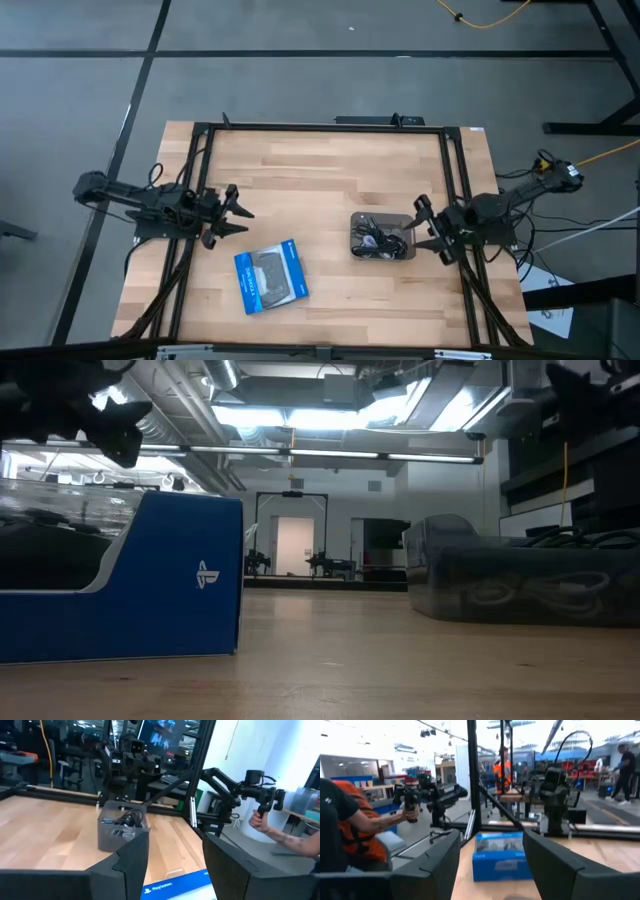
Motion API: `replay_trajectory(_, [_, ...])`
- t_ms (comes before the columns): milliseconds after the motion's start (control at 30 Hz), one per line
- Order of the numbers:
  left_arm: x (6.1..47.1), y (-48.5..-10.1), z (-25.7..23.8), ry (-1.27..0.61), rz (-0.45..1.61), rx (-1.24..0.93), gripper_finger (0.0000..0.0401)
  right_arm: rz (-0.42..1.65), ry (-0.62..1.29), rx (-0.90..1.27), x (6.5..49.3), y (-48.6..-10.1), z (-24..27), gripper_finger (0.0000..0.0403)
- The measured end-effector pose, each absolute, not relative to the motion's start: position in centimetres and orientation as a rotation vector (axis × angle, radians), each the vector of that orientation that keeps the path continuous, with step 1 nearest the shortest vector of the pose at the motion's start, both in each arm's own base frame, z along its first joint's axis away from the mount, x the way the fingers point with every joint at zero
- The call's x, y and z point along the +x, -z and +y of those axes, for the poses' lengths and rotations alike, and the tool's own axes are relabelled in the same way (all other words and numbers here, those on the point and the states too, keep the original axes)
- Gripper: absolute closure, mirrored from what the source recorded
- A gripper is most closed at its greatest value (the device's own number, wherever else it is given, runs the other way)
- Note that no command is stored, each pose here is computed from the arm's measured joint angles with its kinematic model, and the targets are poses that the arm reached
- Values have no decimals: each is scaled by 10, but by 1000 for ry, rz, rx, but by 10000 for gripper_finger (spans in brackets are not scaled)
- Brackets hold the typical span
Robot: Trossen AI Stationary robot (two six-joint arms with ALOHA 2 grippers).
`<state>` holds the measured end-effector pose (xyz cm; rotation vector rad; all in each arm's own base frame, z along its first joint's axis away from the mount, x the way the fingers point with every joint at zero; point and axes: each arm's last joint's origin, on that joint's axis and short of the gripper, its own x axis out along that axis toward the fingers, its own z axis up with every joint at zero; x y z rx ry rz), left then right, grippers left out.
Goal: Pick and place USB-C Cables
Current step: Return to Home Position
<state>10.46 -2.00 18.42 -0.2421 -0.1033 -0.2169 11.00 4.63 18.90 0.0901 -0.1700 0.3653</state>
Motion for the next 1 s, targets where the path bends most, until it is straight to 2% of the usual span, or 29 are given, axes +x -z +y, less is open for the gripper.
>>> replay_trajectory(300, [105,-179,-15,254,-101,-163,222,-40,-380,70,115,-174,34,183])
replay_trajectory(467, [106,-176,-9,217,-66,-143,222,85,-311,98,116,-162,26,183])
replay_trajectory(733, [106,-175,-4,205,-56,-162,222,88,-257,122,112,-162,19,183])
replay_trajectory(1000, [106,-175,-3,190,-57,-167,222,74,-83,137,103,-161,13,183])
